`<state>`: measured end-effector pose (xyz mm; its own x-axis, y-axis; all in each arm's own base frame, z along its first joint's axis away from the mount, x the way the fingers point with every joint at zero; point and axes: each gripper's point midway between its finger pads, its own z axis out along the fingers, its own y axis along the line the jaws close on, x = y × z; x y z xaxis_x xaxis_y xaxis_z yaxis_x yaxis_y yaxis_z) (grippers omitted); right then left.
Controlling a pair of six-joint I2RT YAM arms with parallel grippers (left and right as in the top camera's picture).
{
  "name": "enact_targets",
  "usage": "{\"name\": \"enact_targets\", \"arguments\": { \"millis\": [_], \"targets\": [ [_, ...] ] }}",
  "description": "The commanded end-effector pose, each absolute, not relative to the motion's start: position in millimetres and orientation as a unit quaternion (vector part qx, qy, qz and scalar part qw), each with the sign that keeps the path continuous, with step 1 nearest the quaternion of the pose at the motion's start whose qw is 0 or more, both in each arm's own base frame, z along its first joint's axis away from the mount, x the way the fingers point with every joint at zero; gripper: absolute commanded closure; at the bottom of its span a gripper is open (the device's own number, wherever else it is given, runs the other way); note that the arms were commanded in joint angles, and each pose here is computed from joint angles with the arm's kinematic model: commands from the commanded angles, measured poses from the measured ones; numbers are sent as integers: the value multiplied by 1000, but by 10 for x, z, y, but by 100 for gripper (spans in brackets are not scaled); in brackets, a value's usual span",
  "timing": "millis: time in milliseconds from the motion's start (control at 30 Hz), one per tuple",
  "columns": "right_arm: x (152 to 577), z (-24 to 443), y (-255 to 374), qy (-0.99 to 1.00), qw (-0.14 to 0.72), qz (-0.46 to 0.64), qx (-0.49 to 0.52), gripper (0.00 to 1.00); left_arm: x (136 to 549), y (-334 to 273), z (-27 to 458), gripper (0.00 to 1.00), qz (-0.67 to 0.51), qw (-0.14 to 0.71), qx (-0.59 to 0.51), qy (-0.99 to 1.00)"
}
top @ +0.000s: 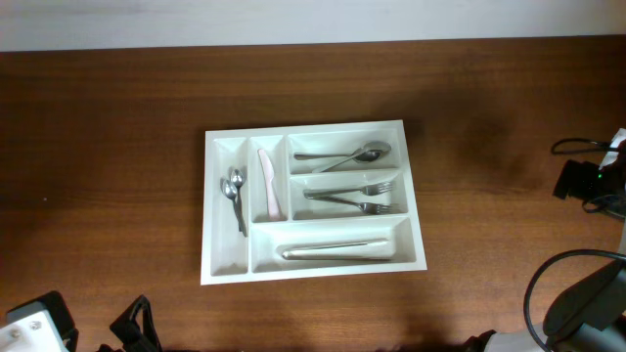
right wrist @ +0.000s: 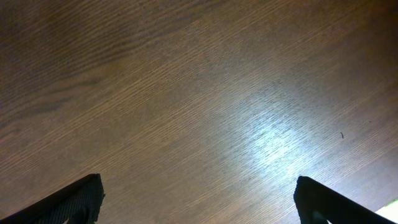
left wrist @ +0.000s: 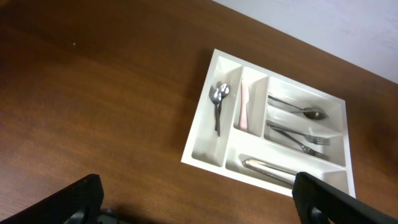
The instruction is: Pack container
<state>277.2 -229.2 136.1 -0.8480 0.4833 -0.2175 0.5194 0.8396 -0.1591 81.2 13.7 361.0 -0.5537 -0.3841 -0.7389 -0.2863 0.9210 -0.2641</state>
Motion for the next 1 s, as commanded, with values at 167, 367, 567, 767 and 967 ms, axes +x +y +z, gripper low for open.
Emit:
{"name": "enact_targets", "arguments": {
  "millis": [167, 367, 567, 767, 967],
  "targets": [
    [2763, 1379, -2304, 953, 89, -107, 269, 1, 830, 119, 3548, 1, -49, 424, -170, 888],
    [2763, 1379, -2304, 953, 89, -107, 269, 1, 1014, 118, 3438, 1, -10, 421, -95, 902],
    [2763, 1379, -2304, 953, 89, -107, 269, 1, 1556, -30, 3496, 1, -3, 489, 10, 872],
    [2763, 1379, -2304, 953, 89, -107, 269, 1, 1835, -313, 3490, 1, -12, 575, 137, 807],
    [2763, 1379, -2304, 953, 89, -107, 269, 1, 1957, -313, 3151, 1, -7, 610, 135, 781]
  ]
}}
